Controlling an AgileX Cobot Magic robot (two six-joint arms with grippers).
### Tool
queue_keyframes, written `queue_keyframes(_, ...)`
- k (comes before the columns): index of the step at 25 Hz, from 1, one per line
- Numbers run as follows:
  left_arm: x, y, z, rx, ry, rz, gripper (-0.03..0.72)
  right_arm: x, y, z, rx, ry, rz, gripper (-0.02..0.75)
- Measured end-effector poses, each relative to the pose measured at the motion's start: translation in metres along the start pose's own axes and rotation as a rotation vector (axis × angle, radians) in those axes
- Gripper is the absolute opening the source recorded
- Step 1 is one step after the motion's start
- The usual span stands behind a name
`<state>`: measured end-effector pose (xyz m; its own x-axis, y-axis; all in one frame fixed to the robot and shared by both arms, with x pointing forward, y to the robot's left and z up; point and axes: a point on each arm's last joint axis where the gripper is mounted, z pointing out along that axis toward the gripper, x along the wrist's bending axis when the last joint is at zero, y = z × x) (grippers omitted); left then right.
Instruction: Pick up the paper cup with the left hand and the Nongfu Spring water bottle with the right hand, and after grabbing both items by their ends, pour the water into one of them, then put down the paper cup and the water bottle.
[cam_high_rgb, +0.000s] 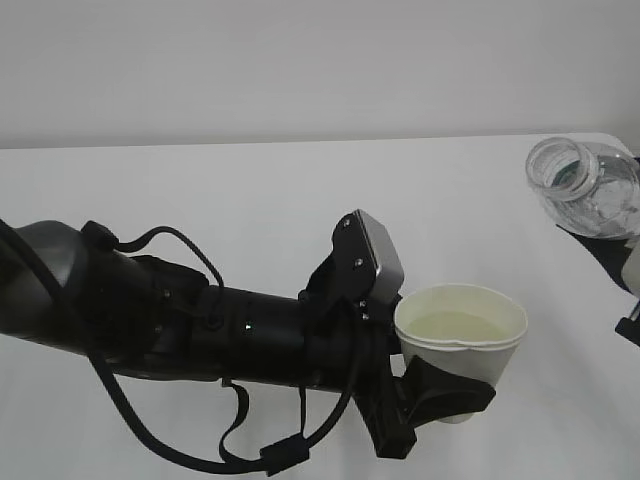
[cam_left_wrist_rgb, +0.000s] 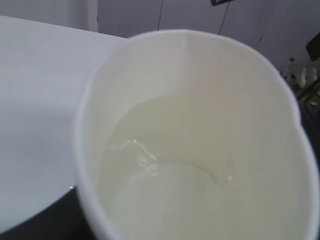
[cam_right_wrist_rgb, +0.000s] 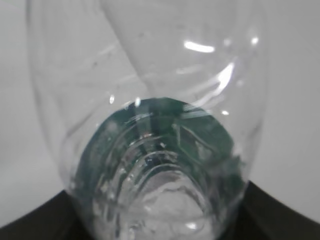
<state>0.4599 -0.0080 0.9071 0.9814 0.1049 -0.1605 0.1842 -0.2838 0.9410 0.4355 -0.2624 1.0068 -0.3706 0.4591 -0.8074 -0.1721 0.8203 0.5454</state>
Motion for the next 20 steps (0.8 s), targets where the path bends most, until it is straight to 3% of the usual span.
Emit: queue_keyframes(20,0.0063,0.0014,-0.0001,-0.023,0.067,-0.058,0.41,-0.0038,0.0068,-0.0003,-0.084,-0.021,0.532,0.435)
